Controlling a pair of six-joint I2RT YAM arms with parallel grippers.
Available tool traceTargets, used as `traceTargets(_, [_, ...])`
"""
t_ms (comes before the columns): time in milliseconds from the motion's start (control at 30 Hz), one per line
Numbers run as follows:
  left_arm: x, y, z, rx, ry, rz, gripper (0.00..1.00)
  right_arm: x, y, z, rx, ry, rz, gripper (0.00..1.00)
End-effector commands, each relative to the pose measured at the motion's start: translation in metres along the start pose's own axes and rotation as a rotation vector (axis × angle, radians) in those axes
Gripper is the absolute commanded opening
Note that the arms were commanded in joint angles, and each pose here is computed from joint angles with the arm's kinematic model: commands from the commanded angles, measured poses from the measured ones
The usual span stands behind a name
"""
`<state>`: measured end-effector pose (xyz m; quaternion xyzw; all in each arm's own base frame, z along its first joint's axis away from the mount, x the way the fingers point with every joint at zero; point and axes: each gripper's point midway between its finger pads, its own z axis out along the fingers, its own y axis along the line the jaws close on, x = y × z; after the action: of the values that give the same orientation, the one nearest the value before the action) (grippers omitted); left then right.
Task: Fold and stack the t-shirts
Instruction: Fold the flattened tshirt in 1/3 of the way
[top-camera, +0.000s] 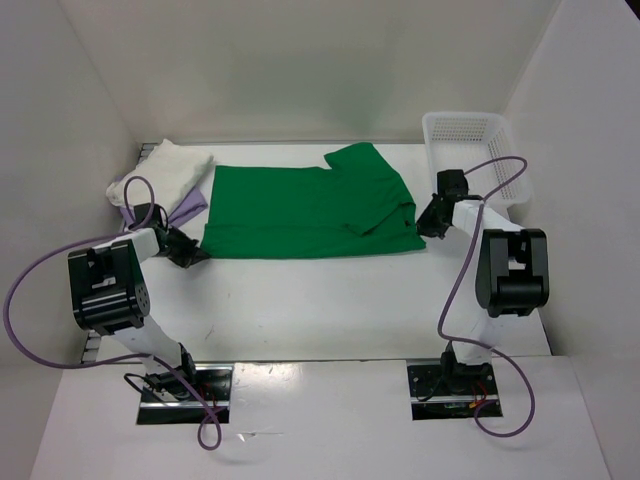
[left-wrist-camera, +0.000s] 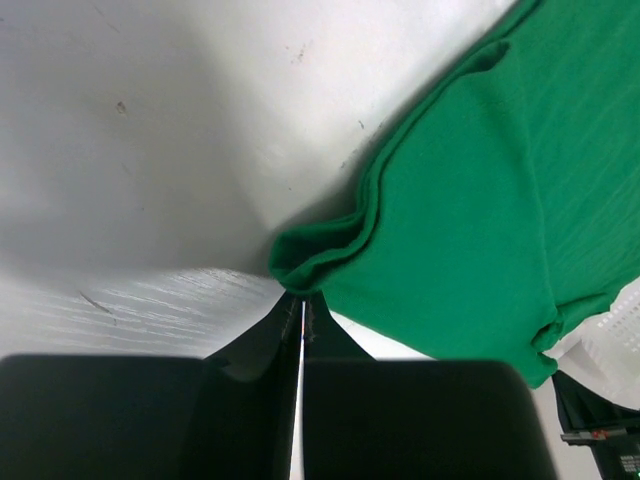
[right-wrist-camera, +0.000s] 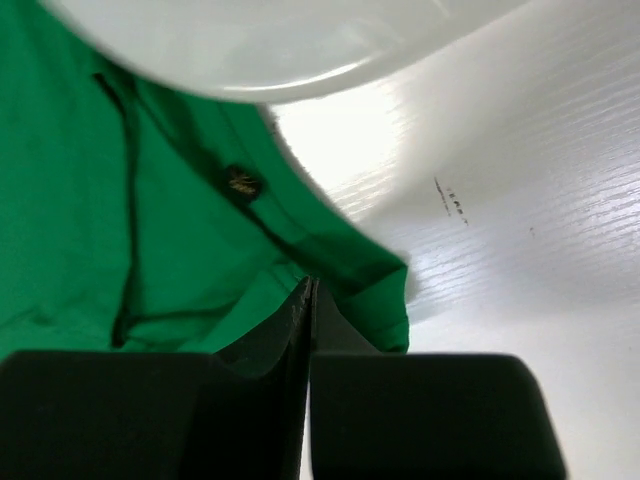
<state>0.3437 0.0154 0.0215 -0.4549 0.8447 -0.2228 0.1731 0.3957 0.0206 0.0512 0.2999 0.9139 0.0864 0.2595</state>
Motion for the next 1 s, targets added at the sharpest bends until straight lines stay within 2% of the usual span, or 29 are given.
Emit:
traceTargets(0, [-0.011,-0.003,0.001,-0.001,-0.023,0.025,0.00,-0.014,-0.001,0.012,0.018,-0.047,0.011,0.00])
traceTargets(67, [-0.011,-0.003,0.001,-0.001,-0.023,0.025,0.00,-0.013,0.000,0.012,0.011,-0.042,0.011,0.01])
traceTargets(167, [-0.011,-0.003,0.001,-0.001,-0.023,0.025,0.00,-0.012,0.007,0.004,-0.020,-0.030,0.010,0.23])
traceTargets(200, [-0.009,-0.002,0.000,-0.001,-0.023,0.025,0.00,-0.014,0.010,-0.006,-0.038,-0.039,0.010,0.35])
traceTargets(333, [-0.007,-0.003,-0.003,0.005,-0.017,0.034,0.00,-0.023,0.015,-0.040,-0.064,-0.092,0.000,0.46])
traceTargets(433, [-0.006,-0.005,-0.003,0.012,-0.011,0.034,0.00,-0.019,0.012,-0.056,-0.072,-0.101,0.011,0.46])
traceTargets(500, [-0.006,-0.005,-0.003,0.012,-0.011,0.034,0.00,-0.006,0.008,-0.053,-0.062,-0.078,0.014,0.40])
traceTargets(533, [-0.006,-0.005,-0.003,0.012,-0.011,0.034,0.00,0.005,-0.002,-0.050,-0.037,-0.062,0.025,0.35])
traceTargets(567, [-0.005,-0.006,-0.003,0.020,-0.004,0.035,0.00,0.011,-0.006,-0.050,-0.032,-0.055,0.025,0.17])
traceTargets(600, [-0.004,-0.007,-0.006,0.020,-0.004,0.035,0.00,0.021,-0.013,-0.048,-0.018,-0.036,0.035,0.08])
traceTargets(633, [-0.004,-0.007,-0.006,0.020,-0.004,0.035,0.00,0.027,-0.017,-0.046,-0.009,-0.024,0.035,0.04])
traceTargets(667, [-0.004,-0.007,-0.006,0.020,-0.004,0.035,0.00,0.028,-0.018,-0.044,-0.011,-0.026,0.035,0.04])
traceTargets(733, [-0.004,-0.009,-0.006,0.032,-0.004,0.038,0.00,0.035,-0.021,-0.035,0.003,0.009,0.035,0.10])
traceTargets(767, [-0.004,-0.009,-0.006,0.033,-0.004,0.038,0.00,0.035,-0.021,-0.032,0.007,0.016,0.035,0.26])
traceTargets(800, [-0.003,-0.007,-0.003,0.026,0.004,0.034,0.00,0.032,-0.019,-0.028,0.003,0.010,0.035,0.32])
traceTargets(967, [-0.003,-0.008,-0.001,0.032,0.010,0.025,0.00,0.034,-0.021,-0.002,0.038,0.052,0.035,0.41])
